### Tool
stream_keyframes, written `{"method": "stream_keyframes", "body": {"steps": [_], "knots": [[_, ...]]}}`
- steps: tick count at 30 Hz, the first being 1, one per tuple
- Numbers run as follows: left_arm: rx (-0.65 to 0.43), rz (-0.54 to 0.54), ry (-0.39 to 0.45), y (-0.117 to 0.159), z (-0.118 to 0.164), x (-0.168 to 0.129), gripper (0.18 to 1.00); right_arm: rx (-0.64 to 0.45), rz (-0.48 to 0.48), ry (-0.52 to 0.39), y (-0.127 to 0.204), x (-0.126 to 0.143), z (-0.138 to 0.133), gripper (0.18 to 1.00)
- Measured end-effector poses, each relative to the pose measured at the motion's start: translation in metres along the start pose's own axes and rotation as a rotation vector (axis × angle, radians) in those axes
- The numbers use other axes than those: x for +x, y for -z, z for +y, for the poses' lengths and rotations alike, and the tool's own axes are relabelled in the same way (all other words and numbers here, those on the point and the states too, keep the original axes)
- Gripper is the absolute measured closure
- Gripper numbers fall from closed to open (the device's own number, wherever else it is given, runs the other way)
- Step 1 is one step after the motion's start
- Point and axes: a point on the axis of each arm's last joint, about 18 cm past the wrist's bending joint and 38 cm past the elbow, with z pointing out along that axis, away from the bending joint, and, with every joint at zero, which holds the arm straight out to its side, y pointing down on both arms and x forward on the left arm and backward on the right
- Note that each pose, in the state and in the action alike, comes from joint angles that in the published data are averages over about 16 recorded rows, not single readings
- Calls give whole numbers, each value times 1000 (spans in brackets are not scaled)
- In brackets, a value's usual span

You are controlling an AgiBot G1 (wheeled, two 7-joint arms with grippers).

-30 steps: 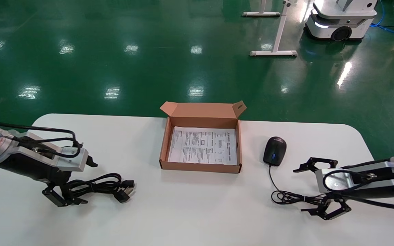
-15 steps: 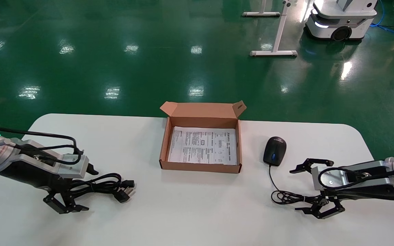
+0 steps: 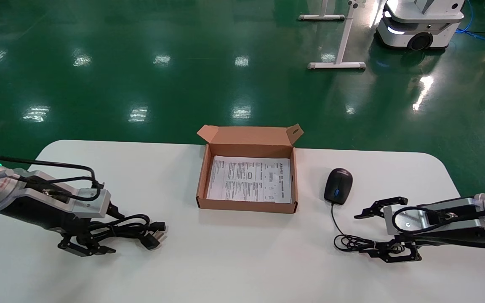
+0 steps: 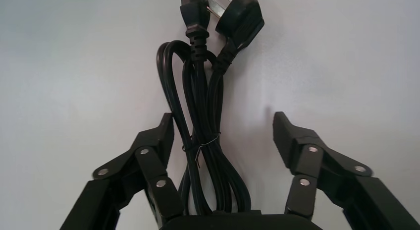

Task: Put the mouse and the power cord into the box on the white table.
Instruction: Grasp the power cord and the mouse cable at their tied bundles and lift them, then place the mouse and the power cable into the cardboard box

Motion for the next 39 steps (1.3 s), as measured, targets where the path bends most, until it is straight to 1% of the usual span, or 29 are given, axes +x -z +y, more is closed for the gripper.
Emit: {"method": "stream_keyframes", "body": {"steps": [8, 10, 12, 16, 18, 22, 25, 29, 32, 35, 39], "knots": [[3, -2, -2, 0, -1, 0, 551, 1, 0, 2, 0, 0, 0, 569], [3, -2, -2, 0, -1, -1, 605, 1, 0, 3, 0, 0, 0, 624], [4, -2, -3, 0, -1, -1, 659, 1, 1, 3, 0, 0, 0, 661], [4, -2, -3, 0, -1, -1, 743, 1, 1, 4, 0, 0, 0, 759], [6, -3, -2, 1, -1, -1, 791, 2, 1, 3, 0, 0, -1, 790], [26, -16, 14, 4, -3, -2, 855, 6, 11, 4, 4, 3, -2, 866], [47, -34, 29, 12, -4, -4, 898, 13, 29, 9, 11, 10, -6, 896], [86, -88, 59, 33, -5, -11, 935, 31, 75, 25, 28, 27, -17, 933], [128, -155, 82, 59, -9, -21, 951, 52, 131, 46, 46, 48, -32, 947], [174, -238, 97, 90, -17, -34, 964, 79, 199, 76, 67, 73, -53, 957], [233, -356, 85, 133, -36, -55, 973, 125, 294, 125, 92, 108, -90, 960]]}}
